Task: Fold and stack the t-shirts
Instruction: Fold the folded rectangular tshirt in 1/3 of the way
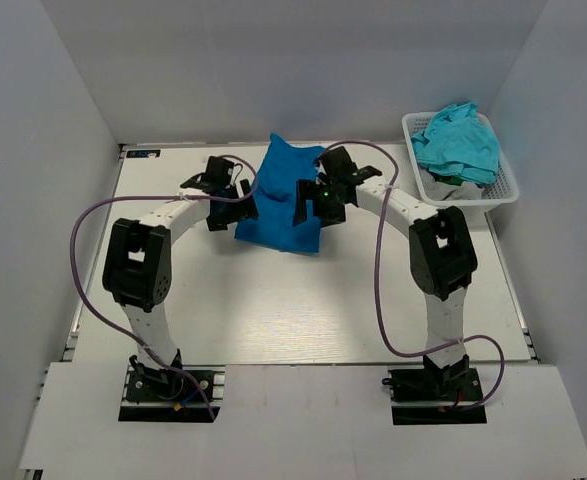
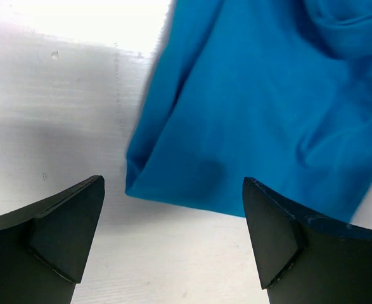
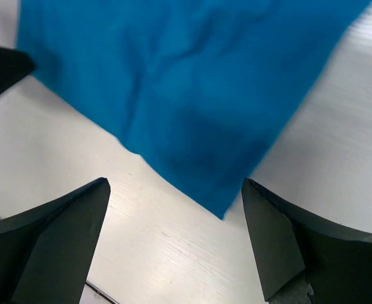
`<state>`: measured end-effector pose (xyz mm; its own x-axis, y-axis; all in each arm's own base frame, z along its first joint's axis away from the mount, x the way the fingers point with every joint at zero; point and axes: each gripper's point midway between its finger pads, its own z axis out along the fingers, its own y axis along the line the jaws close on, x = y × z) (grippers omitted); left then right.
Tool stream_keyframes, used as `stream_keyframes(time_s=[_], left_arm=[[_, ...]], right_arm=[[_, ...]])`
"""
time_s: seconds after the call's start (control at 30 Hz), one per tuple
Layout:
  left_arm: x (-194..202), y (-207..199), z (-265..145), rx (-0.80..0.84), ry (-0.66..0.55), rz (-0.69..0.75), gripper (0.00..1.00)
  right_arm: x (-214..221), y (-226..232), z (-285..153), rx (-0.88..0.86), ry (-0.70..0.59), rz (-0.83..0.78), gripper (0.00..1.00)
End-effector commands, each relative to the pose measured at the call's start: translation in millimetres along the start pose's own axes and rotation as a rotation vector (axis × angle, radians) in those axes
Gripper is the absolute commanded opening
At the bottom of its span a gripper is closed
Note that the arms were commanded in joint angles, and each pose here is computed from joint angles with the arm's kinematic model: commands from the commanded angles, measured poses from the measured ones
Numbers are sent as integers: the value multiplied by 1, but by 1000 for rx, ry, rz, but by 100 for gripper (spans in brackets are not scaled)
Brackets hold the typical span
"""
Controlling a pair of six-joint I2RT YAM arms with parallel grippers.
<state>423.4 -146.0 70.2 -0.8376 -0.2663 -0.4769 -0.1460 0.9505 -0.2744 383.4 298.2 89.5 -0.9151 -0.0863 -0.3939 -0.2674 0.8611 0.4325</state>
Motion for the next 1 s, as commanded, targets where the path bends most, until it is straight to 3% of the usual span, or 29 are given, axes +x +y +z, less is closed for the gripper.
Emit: stream_keyframes(time_s=[0.0,0.2,0.27,0.5,0.8,0.97], left_arm=[[2,5,6,-7,-5,-11,100],[17,19,24,-51,42,-38,100],[23,22,28,-60,58,-48,100],[45,33,37,-95,115,-67,100],[78,50,33,-131,176,-76,100],[80,52,31,-132,179,-76,100]], right_arm=[[-46,51,-11,-180,-141,-144,90],[-62,93,21,-339,-144,-185,90],[-54,89,47,-334,-99,-162,90],[-81,98,82,-361,-173,-106,90],[-162,90,78,-310,-538,92,90],[-192,55,85,-221,-603,161,90]])
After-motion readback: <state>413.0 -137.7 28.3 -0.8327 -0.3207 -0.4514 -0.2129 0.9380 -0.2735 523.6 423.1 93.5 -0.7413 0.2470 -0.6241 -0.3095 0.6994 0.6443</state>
